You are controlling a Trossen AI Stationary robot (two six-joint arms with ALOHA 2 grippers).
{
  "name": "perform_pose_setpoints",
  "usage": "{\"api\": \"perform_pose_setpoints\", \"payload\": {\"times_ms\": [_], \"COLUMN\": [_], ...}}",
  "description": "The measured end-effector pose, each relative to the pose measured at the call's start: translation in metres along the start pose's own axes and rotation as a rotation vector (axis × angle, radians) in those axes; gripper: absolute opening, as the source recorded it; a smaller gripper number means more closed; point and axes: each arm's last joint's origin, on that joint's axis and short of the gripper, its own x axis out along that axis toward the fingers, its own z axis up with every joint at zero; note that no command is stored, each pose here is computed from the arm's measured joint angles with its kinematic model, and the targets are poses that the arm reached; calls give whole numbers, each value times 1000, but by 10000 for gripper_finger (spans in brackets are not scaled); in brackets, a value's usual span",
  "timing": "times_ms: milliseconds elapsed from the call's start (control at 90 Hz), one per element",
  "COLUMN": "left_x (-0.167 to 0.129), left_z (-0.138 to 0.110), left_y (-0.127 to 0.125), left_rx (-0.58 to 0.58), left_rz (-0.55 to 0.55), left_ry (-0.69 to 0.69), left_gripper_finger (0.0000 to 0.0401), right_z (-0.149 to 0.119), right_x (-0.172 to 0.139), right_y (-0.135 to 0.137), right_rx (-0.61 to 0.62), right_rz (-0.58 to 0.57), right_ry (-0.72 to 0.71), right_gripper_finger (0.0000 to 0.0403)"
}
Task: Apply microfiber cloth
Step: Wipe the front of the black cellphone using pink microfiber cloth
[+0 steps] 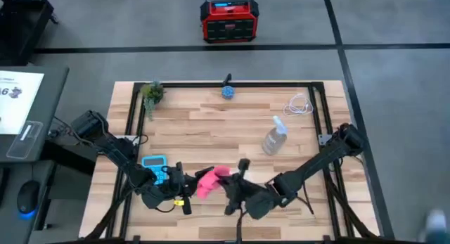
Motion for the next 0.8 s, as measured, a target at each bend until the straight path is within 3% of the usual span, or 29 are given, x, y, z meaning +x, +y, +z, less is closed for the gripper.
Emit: {"api": "perform_pose_setpoints", "payload": {"times_ms": [133,356,633,800], "left_x": [0,0,0,9], "left_z": [0,-5,-5,-11], "left_y": [1,3,2,15], "left_rx": [-4,9,-14,-109], "left_rz": [14,10,-3,48], "left_ry": [-8,33,45,116], "left_gripper_finger": [13,13,13,13], "right_z": [-2,-25,-57,-71], "right_x": [13,10,-24,-54], "right_y": [-9,-7,3,9], "right_rx": [-52,-57,-96,-106], "right_rz": [-35,56,96,139], "right_ry": [15,180,414,560], "right_gripper_finger": [0,0,0,0]}}
